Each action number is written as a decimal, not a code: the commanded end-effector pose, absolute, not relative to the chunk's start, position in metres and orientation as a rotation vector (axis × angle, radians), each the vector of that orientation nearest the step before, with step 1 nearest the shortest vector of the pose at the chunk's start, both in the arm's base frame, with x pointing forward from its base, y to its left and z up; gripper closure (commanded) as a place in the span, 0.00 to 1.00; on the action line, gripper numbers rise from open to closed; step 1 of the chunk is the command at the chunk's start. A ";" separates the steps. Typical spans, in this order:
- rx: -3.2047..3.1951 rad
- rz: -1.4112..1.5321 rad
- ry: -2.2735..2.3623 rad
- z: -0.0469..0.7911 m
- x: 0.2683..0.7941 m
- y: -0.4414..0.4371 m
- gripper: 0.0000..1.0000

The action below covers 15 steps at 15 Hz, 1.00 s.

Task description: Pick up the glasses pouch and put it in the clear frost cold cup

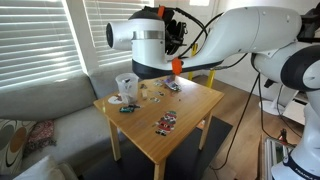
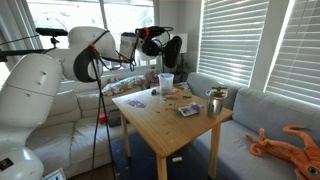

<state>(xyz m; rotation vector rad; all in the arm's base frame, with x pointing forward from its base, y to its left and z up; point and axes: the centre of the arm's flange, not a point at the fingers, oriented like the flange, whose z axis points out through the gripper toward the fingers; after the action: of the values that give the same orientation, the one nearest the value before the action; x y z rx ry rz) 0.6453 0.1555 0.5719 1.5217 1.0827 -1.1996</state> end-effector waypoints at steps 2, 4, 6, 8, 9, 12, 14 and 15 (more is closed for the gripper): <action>1.491 -1.225 1.047 0.572 0.651 0.171 0.99; 1.441 -1.203 1.047 0.568 0.670 0.195 0.99; 1.391 -1.181 1.068 0.563 0.678 0.215 0.99; 1.338 -1.177 1.088 0.552 0.686 0.230 0.99; 1.308 -1.159 1.102 0.545 0.692 0.235 0.99; 1.207 -1.089 1.158 0.531 0.722 0.245 0.99; 1.145 -1.039 1.186 0.526 0.739 0.247 0.99; 1.122 -1.017 1.211 0.525 0.748 0.249 0.99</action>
<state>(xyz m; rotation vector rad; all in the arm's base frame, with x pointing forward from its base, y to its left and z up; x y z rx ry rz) 0.6981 0.2321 0.5134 1.1844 1.1779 -1.0594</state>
